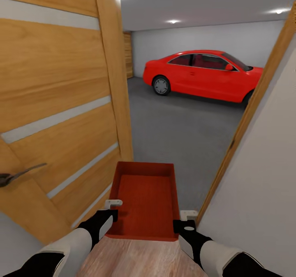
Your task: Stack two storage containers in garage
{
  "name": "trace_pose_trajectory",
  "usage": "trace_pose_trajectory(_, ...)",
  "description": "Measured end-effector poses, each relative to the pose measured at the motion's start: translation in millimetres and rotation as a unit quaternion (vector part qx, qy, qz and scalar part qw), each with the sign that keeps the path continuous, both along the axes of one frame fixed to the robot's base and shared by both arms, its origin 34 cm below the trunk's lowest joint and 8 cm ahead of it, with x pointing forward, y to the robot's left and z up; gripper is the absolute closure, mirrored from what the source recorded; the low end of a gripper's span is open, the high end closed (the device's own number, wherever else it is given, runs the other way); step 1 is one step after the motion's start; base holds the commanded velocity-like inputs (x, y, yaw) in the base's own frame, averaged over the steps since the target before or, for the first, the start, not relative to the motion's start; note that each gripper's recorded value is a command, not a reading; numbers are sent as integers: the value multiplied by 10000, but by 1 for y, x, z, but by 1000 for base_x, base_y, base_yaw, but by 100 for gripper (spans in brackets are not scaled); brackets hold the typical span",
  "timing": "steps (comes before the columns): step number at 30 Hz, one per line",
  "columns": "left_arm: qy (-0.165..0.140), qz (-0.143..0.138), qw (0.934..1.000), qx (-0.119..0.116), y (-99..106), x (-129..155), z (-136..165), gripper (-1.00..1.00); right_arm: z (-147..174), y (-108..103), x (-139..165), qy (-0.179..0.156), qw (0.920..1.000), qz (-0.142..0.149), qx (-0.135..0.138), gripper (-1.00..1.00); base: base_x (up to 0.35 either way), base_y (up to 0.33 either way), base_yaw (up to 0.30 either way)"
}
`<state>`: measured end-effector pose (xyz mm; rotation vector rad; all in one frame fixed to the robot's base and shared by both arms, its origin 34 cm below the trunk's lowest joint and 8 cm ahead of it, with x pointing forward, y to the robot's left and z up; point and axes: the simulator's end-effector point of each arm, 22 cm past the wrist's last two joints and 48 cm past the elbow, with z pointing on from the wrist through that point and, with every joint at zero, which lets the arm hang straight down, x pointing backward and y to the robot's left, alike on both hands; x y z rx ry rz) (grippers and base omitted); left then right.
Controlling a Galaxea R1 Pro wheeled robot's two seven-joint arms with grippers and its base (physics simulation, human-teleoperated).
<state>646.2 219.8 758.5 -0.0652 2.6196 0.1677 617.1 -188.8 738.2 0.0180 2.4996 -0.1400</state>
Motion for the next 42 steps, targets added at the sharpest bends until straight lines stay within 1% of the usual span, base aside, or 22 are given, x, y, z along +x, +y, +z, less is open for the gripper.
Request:
trace_pose_trajectory(6, -15, -3, 10000, 0, 0, 1, 2, 100, 1, 0, 1, -17, 10000, -4, 0, 100, 3, 132, -240)
trace_pose_trajectory(22, -64, 1, 10000, -1, 0, 3, 6, 100, 6, 0, 3, -66, 10000, -3, -3, 100, 1, 5, -247)
trace_pose_trajectory(37, -76, 2, 10000, -1, 0, 3, 7, 100, 7, 0, 4, -77, 10000, -3, 6, 100, 180, 228, -18)
trace_pose_trajectory(42, -72, 7, 10000, -2, 0, 3, 7, 100, 6, 0, 4, -73, 10000, 1, -2, 100, 76, 71, -92)
